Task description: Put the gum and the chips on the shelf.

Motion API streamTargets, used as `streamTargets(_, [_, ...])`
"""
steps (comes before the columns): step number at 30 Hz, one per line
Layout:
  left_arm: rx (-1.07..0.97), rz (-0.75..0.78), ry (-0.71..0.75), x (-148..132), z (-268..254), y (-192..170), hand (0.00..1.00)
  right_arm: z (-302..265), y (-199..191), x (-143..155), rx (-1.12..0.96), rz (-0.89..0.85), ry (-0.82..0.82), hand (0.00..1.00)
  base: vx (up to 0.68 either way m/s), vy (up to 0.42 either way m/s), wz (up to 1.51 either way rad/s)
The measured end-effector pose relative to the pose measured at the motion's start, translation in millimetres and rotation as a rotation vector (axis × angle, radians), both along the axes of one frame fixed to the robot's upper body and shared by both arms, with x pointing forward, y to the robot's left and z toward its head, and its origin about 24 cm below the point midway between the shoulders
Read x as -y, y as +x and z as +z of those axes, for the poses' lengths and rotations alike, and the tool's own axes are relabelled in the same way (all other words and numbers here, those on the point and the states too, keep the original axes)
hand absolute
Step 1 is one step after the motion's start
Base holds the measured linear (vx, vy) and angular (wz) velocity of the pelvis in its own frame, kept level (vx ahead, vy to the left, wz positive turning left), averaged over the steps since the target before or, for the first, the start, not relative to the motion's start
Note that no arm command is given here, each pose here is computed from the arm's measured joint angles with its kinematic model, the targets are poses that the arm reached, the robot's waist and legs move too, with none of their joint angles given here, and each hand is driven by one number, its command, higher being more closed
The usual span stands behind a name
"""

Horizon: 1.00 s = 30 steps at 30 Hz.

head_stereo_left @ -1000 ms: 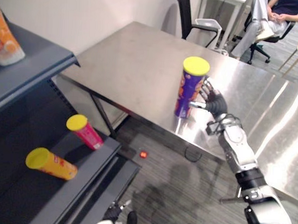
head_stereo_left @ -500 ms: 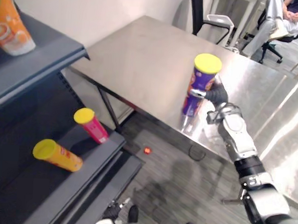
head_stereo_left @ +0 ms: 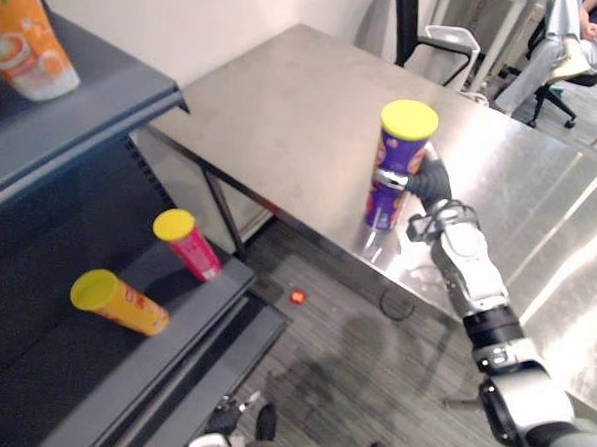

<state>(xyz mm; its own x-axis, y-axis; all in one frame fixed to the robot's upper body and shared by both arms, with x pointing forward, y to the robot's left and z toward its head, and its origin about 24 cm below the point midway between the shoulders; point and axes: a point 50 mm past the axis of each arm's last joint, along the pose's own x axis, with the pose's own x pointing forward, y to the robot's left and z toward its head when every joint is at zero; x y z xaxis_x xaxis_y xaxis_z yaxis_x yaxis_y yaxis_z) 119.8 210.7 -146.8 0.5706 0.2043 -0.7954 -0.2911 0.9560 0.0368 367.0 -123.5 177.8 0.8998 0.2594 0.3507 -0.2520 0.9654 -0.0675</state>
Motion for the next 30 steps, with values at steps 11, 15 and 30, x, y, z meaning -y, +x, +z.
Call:
streamTargets(11, [-0.009, 0.016, 0.025, -2, 0, -2, 0.00, 28, -52, 41, 0.247, -0.128, 0.183, 1.00, 0.00, -0.006, -0.04])
streamTargets(15, [-0.020, 0.011, 0.040, -4, -1, -5, 0.00, 42, -84, 69, 0.399, -0.224, 0.230, 1.00, -0.04, -0.008, -0.10])
streamTargets(30, [-0.069, -0.012, 0.052, -4, -5, -19, 0.00, 4, -113, 118, 0.309, -0.433, 0.232, 1.00, -0.02, -0.005, -0.03])
